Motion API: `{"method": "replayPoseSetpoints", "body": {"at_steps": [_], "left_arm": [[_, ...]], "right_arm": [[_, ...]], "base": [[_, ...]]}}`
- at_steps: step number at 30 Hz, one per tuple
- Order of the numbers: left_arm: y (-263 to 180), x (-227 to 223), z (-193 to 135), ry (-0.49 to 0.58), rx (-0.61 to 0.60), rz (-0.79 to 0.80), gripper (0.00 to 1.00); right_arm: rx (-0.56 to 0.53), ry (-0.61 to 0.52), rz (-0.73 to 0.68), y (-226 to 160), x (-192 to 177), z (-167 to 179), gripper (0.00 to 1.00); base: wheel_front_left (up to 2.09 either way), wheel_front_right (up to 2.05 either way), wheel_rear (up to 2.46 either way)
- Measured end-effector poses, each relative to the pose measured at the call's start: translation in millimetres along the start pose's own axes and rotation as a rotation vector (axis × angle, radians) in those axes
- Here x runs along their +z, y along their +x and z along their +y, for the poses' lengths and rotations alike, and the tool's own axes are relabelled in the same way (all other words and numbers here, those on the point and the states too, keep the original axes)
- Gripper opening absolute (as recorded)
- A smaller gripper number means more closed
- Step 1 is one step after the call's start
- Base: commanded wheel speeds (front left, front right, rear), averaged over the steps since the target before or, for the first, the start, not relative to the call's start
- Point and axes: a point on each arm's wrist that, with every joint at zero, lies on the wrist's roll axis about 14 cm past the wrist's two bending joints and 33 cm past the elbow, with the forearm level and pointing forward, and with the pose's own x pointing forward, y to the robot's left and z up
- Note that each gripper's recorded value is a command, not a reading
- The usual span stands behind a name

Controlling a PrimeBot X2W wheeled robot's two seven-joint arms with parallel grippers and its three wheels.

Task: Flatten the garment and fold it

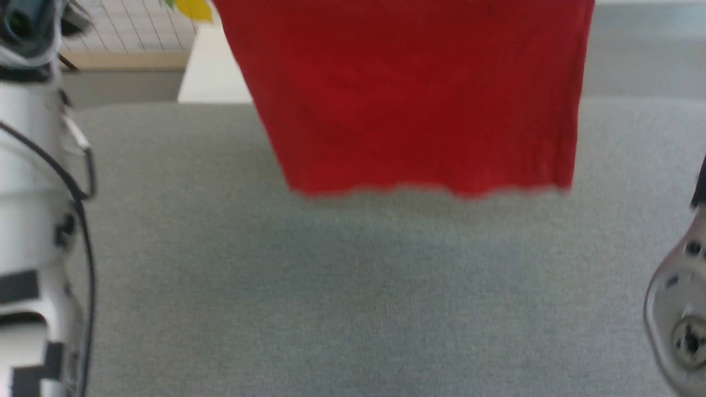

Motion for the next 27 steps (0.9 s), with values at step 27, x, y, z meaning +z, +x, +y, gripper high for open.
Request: {"method": "replayPoseSetpoints", "body": {"at_steps": [27], "left_arm": [[97, -210, 136, -0.085, 0.198, 0.12, 0.0]], "right_arm": [[-0.299, -0.019, 0.259, 119, -216, -161, 0.0]], "base": [[0.0, 0.0, 0.0]]}}
